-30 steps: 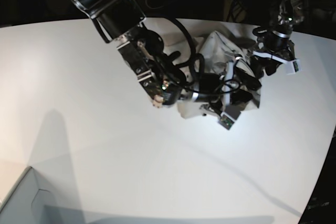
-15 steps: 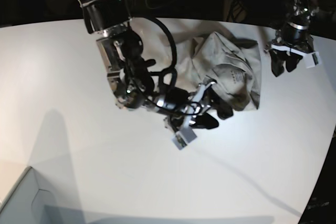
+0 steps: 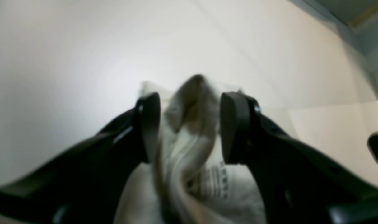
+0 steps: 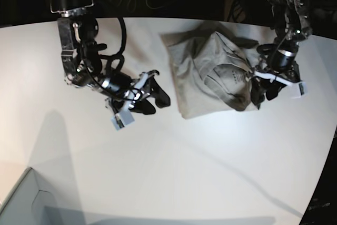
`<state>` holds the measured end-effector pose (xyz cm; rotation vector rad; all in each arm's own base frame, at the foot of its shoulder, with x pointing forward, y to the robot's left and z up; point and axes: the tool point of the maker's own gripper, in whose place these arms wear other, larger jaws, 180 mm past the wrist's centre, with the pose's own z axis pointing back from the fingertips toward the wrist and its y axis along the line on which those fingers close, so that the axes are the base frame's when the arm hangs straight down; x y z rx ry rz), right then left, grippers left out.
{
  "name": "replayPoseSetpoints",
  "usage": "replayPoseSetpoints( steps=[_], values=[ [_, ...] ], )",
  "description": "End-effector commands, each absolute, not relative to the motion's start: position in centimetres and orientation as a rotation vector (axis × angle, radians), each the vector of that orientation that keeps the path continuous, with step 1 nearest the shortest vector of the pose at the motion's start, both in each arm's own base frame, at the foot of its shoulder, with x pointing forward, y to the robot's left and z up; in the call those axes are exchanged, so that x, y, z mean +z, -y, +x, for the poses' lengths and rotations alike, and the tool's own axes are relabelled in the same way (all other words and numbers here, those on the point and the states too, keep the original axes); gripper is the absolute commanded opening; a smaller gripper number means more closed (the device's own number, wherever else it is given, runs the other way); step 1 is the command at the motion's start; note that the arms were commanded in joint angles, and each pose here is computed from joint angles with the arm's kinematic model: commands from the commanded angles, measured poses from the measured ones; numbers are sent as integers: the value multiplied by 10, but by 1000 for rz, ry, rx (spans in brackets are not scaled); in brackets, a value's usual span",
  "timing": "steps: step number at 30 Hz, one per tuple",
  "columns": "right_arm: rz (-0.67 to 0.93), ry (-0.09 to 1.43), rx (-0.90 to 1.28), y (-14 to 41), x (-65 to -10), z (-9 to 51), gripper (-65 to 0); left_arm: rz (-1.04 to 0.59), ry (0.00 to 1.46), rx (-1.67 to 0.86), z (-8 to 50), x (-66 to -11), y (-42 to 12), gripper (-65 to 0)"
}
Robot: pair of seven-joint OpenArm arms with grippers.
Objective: Layout the t-shirt on the table in an organized manner, then fold the t-shirt properly
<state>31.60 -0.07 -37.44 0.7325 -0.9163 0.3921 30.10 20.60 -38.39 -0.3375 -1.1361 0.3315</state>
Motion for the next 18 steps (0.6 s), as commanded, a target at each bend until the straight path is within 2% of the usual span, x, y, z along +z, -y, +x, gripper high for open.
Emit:
replayPoseSetpoints(
  steps=[1, 8, 18],
  values=[
    [757, 980, 400, 1, -356, 322, -324, -339, 1165, 330, 309, -375, -210, -344],
    [739, 971, 410, 7, -359, 306, -324, -391, 1138, 266, 320, -376, -183, -346],
    [739, 969, 411, 7, -359, 302, -324, -382, 1110, 257, 300, -383, -182, -346]
  ],
)
